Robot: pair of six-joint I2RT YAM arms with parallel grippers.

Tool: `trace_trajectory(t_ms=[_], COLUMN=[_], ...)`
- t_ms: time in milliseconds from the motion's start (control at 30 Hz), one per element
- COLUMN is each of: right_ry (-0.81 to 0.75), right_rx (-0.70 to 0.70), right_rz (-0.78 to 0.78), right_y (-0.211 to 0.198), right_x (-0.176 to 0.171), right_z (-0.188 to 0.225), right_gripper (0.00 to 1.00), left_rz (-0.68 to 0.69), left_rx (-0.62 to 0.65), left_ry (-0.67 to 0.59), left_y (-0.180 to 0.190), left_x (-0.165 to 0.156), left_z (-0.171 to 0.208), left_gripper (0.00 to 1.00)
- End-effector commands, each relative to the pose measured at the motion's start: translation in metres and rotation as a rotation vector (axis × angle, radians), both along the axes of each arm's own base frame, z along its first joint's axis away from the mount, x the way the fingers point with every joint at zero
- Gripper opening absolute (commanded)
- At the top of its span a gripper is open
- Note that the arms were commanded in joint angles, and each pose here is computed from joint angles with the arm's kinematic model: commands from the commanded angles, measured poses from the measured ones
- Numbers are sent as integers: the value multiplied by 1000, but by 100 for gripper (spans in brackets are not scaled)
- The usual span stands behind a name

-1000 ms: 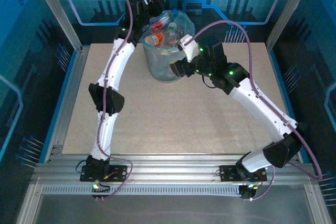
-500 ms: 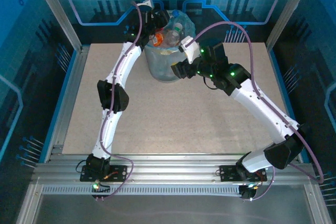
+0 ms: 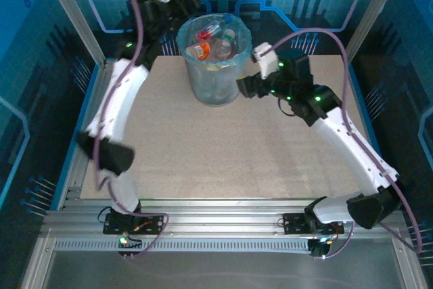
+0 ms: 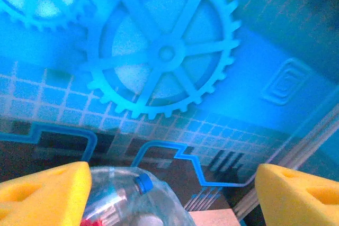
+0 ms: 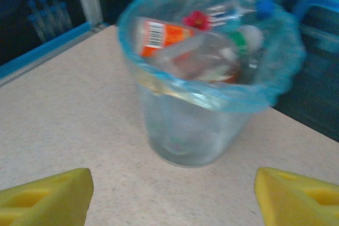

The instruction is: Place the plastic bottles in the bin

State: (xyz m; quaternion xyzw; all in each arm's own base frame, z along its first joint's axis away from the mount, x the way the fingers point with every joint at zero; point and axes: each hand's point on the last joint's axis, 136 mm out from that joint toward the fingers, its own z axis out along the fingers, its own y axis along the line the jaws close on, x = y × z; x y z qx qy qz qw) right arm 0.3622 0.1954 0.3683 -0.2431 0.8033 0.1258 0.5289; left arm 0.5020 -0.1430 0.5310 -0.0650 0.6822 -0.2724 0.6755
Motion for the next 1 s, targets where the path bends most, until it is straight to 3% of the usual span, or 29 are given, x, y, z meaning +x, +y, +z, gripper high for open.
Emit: trace_trajectory(t_ms=[0,200,300,467,633,767,967], right_ry=[-2,-21,-64,-59,-79,-149,-130], right_rx=[53,178,111,25,13,53,124], right_rz=[-147,-419,-526,-606,-425,-347,-314], right_y=[-48,-135,-163,-190,-167,-157,-161], right_x=[8,-1,-8,-16,-10,-3,9], right_z=[-14,-81,-133,-199,-226,-230,-256], right_gripper=[82,86,87,87,87,88,88], left_rz=[69,246,305,420,466,406,252], left_rx=[109,240,300,403,432,381,377], left_ry=[-49,83,202,245,279,290,211], left_y=[24,78,97,126,148,153,145], left_x=[-55,-126,-148,-170,-174,-166,-141], left_z=[-16,-164,-234,-315,-372,-401,-399], left_gripper=[84,87,89,90,98,99,99])
